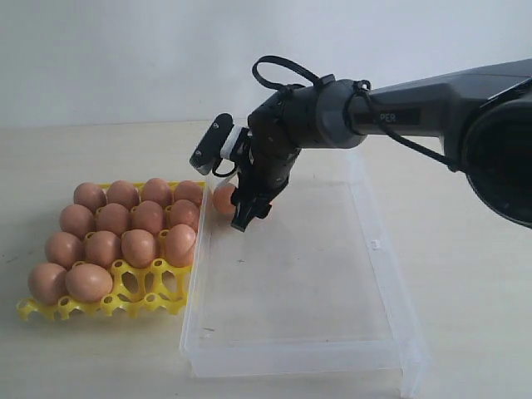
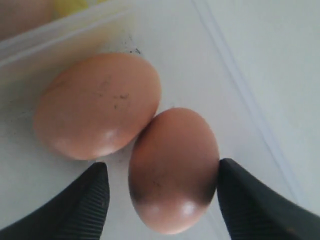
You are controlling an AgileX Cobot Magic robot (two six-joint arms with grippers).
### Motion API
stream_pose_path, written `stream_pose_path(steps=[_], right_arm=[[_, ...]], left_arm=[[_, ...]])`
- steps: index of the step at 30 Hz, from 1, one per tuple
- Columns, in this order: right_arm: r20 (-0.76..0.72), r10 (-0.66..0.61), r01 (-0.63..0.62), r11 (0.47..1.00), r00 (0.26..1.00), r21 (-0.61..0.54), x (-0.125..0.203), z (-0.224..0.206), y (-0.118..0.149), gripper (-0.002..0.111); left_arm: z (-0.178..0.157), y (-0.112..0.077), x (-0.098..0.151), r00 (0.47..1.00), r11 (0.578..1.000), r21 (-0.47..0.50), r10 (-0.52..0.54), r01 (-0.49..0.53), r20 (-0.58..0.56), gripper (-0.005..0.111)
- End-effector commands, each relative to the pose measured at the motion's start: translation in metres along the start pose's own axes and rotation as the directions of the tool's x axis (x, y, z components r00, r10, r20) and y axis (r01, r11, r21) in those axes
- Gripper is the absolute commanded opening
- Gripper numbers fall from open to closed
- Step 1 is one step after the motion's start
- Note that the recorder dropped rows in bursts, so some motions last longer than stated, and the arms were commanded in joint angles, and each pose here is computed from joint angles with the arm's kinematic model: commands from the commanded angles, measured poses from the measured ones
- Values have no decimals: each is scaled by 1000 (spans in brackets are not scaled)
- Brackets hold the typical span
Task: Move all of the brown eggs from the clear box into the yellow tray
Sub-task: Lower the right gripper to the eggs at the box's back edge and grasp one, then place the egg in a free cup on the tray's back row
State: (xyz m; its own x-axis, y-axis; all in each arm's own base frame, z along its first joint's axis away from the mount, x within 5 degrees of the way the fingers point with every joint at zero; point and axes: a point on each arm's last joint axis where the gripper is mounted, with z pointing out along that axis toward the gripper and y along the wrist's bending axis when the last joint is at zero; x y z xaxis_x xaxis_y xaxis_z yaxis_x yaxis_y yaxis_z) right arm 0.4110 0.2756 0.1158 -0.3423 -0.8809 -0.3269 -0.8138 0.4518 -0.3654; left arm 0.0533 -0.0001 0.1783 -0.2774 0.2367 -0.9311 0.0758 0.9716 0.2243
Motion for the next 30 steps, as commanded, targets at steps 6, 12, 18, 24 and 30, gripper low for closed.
stream_pose_path(steps=[6, 12, 18, 24, 30], right_arm=[[38, 66, -67, 998, 997, 13, 4, 14, -7, 19], [102, 126, -127, 992, 987, 9, -7, -32, -17, 0], [517, 289, -302, 951, 806, -61, -17, -93, 14, 0], [629, 307, -299, 946, 714, -123, -2, -99, 55, 0], [678, 399, -233, 916, 618, -327, 3, -104, 88, 0]], left_arm=[[-1, 0, -2, 1000, 1000, -2, -5, 5, 18, 0], [-1, 0, -2, 1000, 1000, -2, -5, 5, 18, 0], [-1, 0, -2, 1000, 1000, -2, -5, 5, 18, 0], [-1, 0, -2, 1000, 1000, -2, -5, 5, 18, 0], [-1, 0, -2, 1000, 1000, -2, -5, 5, 18, 0]])
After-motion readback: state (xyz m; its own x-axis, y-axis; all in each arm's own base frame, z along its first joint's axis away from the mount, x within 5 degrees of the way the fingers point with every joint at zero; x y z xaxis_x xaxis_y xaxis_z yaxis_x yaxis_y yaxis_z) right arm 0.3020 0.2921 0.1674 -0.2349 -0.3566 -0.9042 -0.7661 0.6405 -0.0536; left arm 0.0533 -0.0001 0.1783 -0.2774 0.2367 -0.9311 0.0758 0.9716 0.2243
